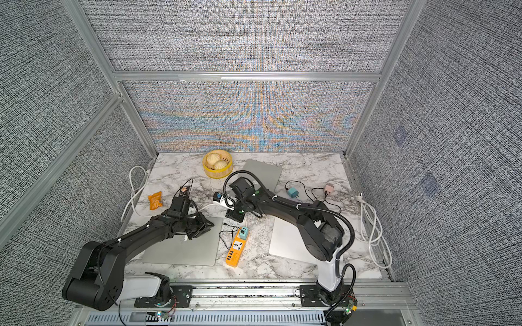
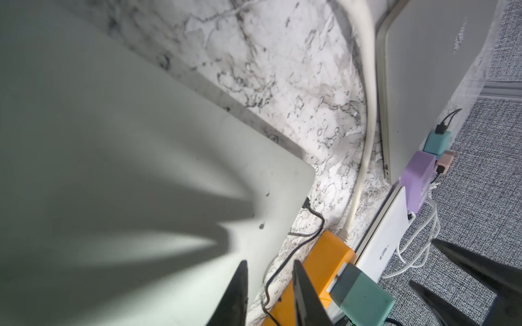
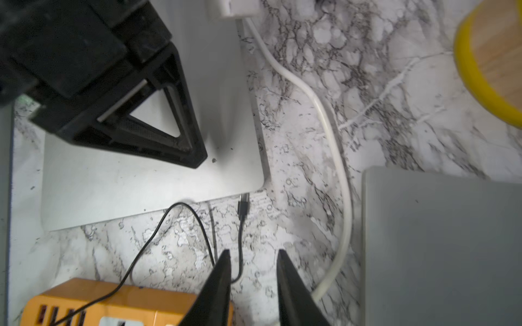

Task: Unplug the laptop charger
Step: Remove the charging cable from the laptop.

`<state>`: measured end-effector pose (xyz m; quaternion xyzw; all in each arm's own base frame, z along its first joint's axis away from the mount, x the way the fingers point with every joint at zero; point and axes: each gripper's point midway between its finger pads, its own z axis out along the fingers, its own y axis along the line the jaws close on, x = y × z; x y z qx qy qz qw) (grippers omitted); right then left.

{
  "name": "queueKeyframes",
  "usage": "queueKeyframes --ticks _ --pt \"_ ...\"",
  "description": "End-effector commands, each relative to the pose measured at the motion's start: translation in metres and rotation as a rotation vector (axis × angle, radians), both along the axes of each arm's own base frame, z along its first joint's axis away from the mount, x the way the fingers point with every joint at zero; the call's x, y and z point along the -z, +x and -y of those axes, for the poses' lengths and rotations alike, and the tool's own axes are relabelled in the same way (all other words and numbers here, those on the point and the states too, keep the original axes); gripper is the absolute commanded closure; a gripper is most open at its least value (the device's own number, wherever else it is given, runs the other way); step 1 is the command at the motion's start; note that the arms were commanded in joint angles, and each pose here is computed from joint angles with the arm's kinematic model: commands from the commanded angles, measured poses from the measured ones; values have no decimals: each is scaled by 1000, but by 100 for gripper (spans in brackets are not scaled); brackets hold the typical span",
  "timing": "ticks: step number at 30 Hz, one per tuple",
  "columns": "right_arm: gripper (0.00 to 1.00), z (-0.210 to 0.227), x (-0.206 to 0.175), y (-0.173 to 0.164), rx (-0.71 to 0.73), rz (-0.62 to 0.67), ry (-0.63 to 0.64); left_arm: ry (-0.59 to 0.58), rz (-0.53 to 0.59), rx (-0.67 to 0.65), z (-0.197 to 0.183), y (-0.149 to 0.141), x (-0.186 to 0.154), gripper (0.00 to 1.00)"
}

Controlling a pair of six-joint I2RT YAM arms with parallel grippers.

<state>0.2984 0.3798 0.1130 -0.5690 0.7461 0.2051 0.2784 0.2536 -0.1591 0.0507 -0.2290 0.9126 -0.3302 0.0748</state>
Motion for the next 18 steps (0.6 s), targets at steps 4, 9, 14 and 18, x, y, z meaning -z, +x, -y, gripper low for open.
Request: queueKeyframes --ticks 4,9,14,18 --pt "60 36 -26 -6 167 25 111 -65 19 31 16 -4 -15 73" --pt "52 80 -11 -22 297 44 114 -113 39 70 45 0 -18 74" --pt "35 105 -8 -40 332 65 142 -115 32 160 73 -6 -16 76" --pt "29 109 1 -54 305 64 141 -110 26 191 81 -13 -12 78"
